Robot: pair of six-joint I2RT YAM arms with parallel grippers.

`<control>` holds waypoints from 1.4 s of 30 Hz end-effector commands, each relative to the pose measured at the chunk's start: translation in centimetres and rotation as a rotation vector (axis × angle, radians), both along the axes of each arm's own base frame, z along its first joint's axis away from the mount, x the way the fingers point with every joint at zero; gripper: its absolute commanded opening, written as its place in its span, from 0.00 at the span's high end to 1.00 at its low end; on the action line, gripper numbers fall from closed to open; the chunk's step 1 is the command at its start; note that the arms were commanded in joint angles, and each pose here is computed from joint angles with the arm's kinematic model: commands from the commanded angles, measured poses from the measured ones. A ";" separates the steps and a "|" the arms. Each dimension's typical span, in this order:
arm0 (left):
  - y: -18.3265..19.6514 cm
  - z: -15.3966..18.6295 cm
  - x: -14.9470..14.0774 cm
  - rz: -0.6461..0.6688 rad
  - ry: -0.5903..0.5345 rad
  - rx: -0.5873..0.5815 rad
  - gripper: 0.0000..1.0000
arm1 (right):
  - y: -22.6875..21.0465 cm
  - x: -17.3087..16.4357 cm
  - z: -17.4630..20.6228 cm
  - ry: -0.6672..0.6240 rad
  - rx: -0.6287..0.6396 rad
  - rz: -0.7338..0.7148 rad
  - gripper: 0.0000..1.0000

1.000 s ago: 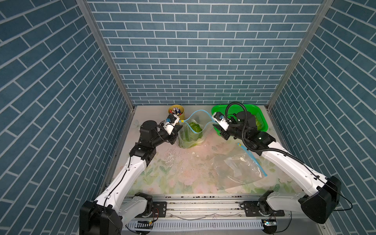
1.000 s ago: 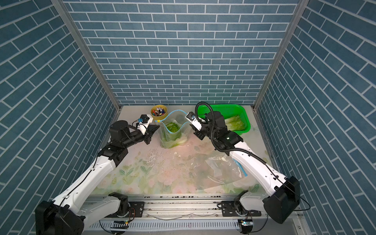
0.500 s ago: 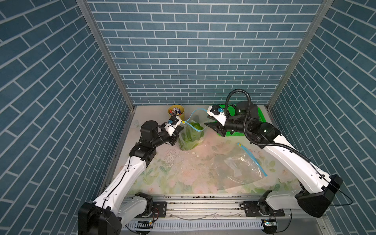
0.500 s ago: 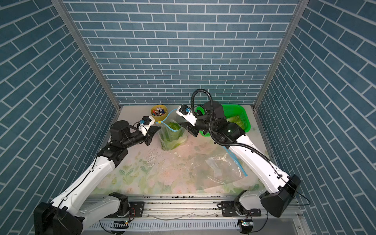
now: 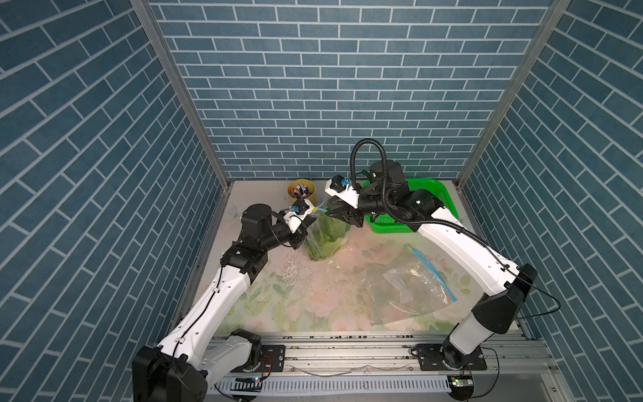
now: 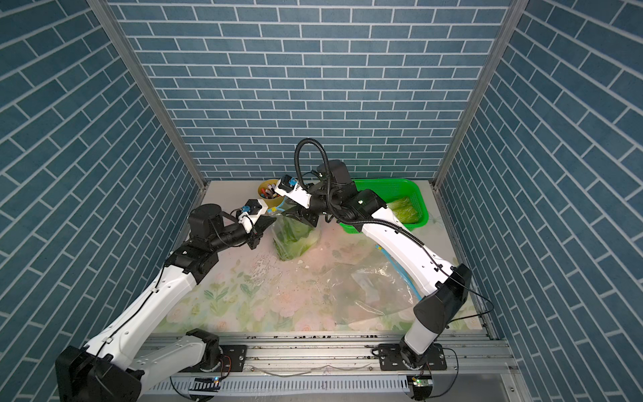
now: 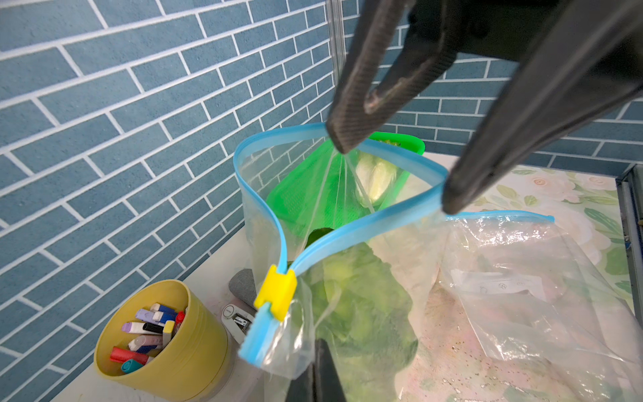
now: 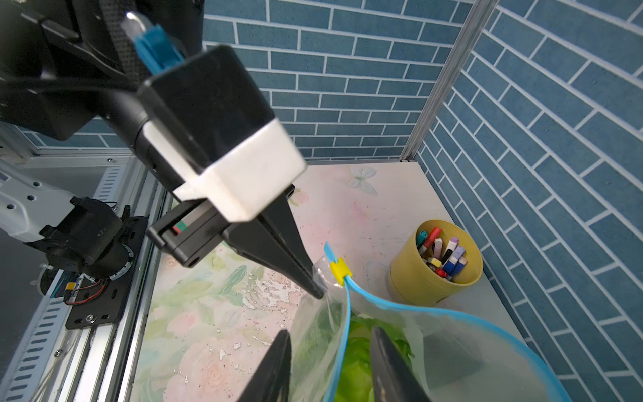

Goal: Put the chinese cabbages into a zipper bag and zip it
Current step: Zip the zipper on the zipper food storage bag.

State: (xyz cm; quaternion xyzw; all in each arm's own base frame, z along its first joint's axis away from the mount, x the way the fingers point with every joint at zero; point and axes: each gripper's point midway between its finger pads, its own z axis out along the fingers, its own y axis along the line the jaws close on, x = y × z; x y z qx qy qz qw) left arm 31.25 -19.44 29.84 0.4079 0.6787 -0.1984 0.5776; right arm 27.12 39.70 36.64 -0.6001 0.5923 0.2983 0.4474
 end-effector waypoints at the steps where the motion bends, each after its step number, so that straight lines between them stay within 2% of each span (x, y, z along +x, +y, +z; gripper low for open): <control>1: -0.5 1.8 -0.5 -0.037 -0.048 -0.008 1.00 | 0.7 -0.9 -0.1 -0.006 -0.016 0.096 0.61; 15: -0.7 2.1 -0.4 -0.056 -0.054 0.010 1.00 | 3.1 -0.6 -1.2 0.052 -0.045 0.214 0.62; 26: -0.4 2.6 0.1 -0.030 -0.071 0.030 1.00 | 2.8 -1.3 -2.4 0.082 -0.084 0.223 0.74; 31: -0.4 2.6 0.2 -0.028 -0.070 0.038 1.00 | 2.4 -1.8 -2.5 0.067 -0.089 0.216 0.82; 42: -0.4 3.0 -0.2 -0.038 -0.076 0.037 1.00 | 2.6 -0.4 -2.9 0.030 -0.121 0.162 0.76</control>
